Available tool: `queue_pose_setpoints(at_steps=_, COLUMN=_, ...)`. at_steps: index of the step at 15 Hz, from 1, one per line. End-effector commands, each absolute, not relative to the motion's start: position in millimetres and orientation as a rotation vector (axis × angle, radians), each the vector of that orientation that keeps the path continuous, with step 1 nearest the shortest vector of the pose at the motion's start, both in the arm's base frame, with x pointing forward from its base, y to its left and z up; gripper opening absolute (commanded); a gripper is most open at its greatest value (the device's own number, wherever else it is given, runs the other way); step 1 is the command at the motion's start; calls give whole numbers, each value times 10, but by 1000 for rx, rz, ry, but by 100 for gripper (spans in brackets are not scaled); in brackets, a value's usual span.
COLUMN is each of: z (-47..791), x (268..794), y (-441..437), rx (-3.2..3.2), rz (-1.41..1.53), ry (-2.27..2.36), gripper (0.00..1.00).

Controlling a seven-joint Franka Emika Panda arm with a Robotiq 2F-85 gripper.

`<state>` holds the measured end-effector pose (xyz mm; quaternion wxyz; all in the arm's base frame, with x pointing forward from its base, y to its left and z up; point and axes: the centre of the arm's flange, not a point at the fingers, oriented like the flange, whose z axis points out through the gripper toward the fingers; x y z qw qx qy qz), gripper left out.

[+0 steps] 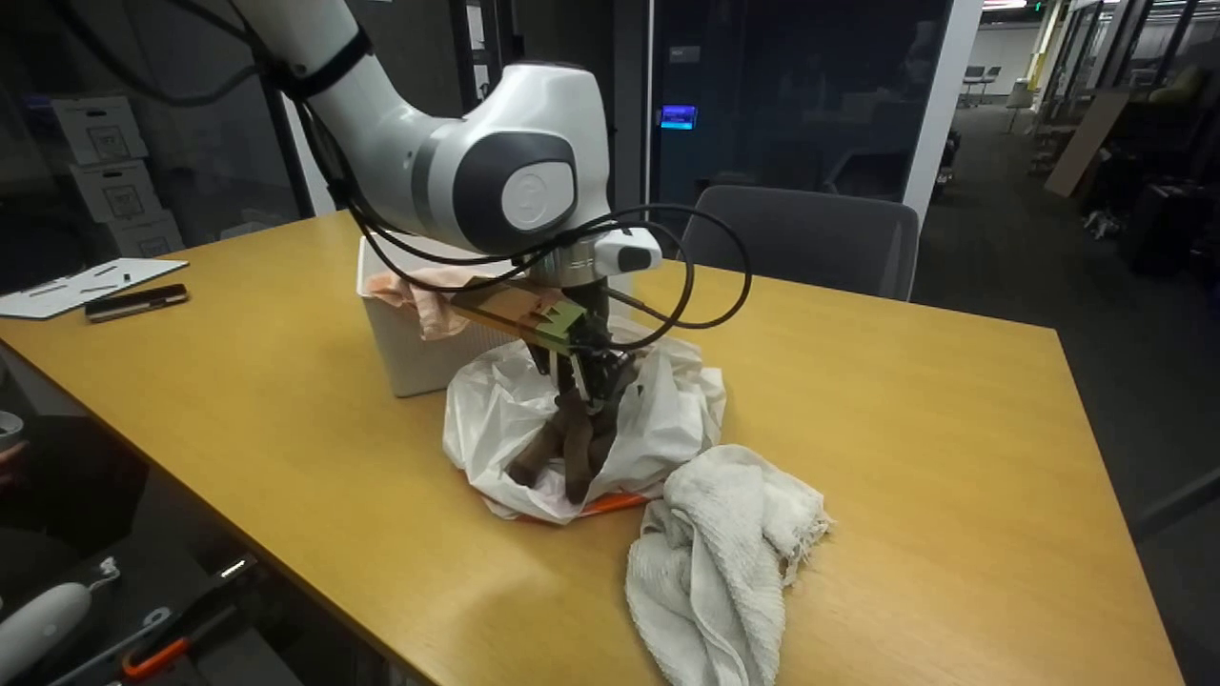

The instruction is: Remove the objects inside the plastic bag and place them inside the box on the table

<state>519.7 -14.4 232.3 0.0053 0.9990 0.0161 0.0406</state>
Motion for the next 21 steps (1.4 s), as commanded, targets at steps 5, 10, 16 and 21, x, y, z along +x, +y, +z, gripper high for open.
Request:
queue_pose_setpoints(at_steps=5, z=2709, x=5223, y=-105, rx=3156, rz=184, ry=-45, gripper=2)
queue_pose_setpoints(at_steps=10, z=3277, x=5115, y=8, rx=3307, rz=-6, ry=-208, gripper=3)
queue_pose_setpoints(at_steps=16, z=3821, x=4917, y=185, rx=3213, rz=-22, ry=-41, gripper=4)
queue_pose_setpoints(at_steps=21, z=4153, x=4836, y=445, rx=2965, rz=116, ry=197, gripper=4)
